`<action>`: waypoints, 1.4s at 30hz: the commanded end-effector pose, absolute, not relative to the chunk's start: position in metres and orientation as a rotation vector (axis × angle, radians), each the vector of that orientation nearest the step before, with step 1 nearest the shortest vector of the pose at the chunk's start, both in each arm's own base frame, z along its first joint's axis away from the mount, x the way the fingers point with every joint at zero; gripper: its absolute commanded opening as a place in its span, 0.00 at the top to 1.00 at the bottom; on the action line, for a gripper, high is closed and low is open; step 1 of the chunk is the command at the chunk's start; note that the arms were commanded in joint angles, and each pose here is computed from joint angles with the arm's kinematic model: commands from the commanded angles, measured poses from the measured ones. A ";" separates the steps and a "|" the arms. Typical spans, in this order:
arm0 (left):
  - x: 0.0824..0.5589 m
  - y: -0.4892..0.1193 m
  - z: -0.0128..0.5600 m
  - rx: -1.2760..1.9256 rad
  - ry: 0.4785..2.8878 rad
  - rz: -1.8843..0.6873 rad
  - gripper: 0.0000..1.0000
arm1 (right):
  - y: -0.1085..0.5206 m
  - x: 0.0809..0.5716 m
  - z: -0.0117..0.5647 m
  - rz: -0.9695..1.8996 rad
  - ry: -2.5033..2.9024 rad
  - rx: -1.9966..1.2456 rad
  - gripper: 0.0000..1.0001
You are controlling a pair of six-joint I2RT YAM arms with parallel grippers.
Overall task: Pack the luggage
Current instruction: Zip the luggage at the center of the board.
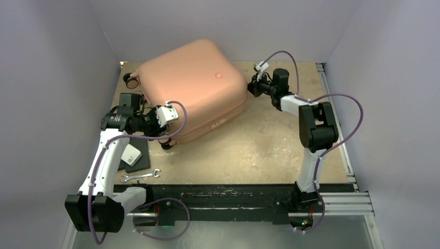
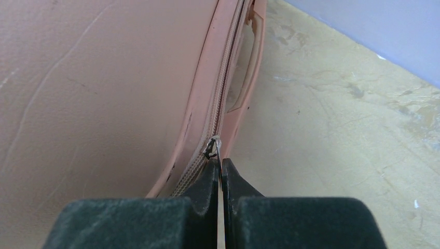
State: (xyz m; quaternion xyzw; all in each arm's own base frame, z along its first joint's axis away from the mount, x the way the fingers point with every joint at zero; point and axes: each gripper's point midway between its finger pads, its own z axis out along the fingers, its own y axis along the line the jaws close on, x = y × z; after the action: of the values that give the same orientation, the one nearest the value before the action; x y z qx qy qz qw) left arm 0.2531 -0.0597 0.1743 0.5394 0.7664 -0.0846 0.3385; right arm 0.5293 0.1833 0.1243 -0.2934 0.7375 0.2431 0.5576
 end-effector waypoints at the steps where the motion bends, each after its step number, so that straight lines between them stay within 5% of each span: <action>1: 0.169 -0.045 0.150 1.579 2.200 -0.391 1.00 | 0.159 0.557 0.210 0.480 1.538 -0.555 1.00; 15: 0.166 -0.026 0.163 1.567 2.205 -0.187 1.00 | 0.178 0.435 0.199 0.517 1.555 -0.555 1.00; 20: 0.198 -0.030 0.185 1.340 2.213 -0.132 0.37 | 0.172 0.434 0.190 0.455 1.601 -0.523 1.00; 24: 0.224 -0.034 0.217 1.155 2.154 -0.079 0.16 | 0.168 0.434 0.189 0.436 1.603 -0.512 1.00; 42: 0.331 0.059 0.303 0.277 2.103 0.442 0.03 | 0.225 0.384 0.183 0.526 1.586 -0.673 1.00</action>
State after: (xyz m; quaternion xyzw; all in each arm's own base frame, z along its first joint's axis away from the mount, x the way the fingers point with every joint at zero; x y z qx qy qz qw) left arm 0.2384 0.0152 0.2089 0.2754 0.9155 0.0645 0.2862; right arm 0.3999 0.2032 0.1540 -0.2605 0.7282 0.2220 0.5938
